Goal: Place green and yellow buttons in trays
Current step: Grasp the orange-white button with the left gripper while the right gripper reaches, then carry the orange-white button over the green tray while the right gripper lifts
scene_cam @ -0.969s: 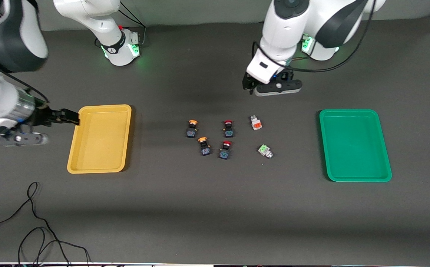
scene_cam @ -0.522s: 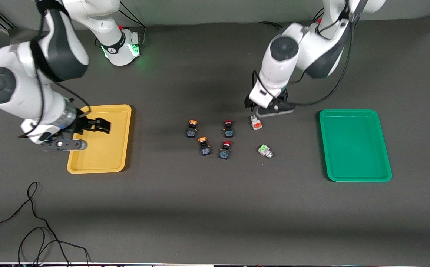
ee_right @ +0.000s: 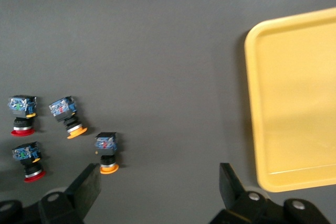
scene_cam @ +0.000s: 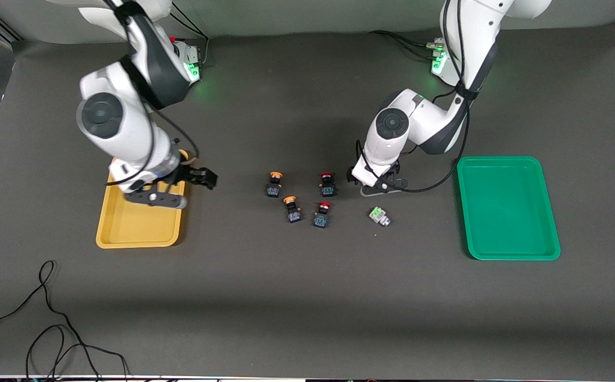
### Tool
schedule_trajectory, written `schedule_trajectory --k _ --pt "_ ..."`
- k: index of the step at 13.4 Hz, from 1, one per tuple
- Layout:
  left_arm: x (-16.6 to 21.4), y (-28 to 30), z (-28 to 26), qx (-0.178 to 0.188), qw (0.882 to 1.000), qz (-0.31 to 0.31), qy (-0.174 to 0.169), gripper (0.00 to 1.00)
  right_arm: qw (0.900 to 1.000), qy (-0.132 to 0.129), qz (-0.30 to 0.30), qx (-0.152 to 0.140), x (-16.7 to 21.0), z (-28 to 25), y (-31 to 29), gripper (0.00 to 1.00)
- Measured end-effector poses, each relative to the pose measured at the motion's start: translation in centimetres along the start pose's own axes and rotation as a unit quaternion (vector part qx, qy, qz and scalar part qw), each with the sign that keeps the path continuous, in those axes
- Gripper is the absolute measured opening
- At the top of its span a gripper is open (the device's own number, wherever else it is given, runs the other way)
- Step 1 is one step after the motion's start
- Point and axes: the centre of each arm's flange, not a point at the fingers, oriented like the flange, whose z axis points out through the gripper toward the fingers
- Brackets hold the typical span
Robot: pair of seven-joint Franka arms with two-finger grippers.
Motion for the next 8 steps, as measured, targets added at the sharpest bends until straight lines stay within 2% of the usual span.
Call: schedule_trajectory --k 3,8 --pt "-0.2 -0.1 1.4 0.002 1.0 -0.009 -0.004 1.0 1.0 -0.006 0.006 0.008 -1.9 3.7 -2.6 1.0" --pt "-1.1 0.0 4.3 0.012 0.999 -0.041 -0.018 0.98 0.999 -0.037 -0.009 0.011 -2.8 9.7 -4.9 1.0"
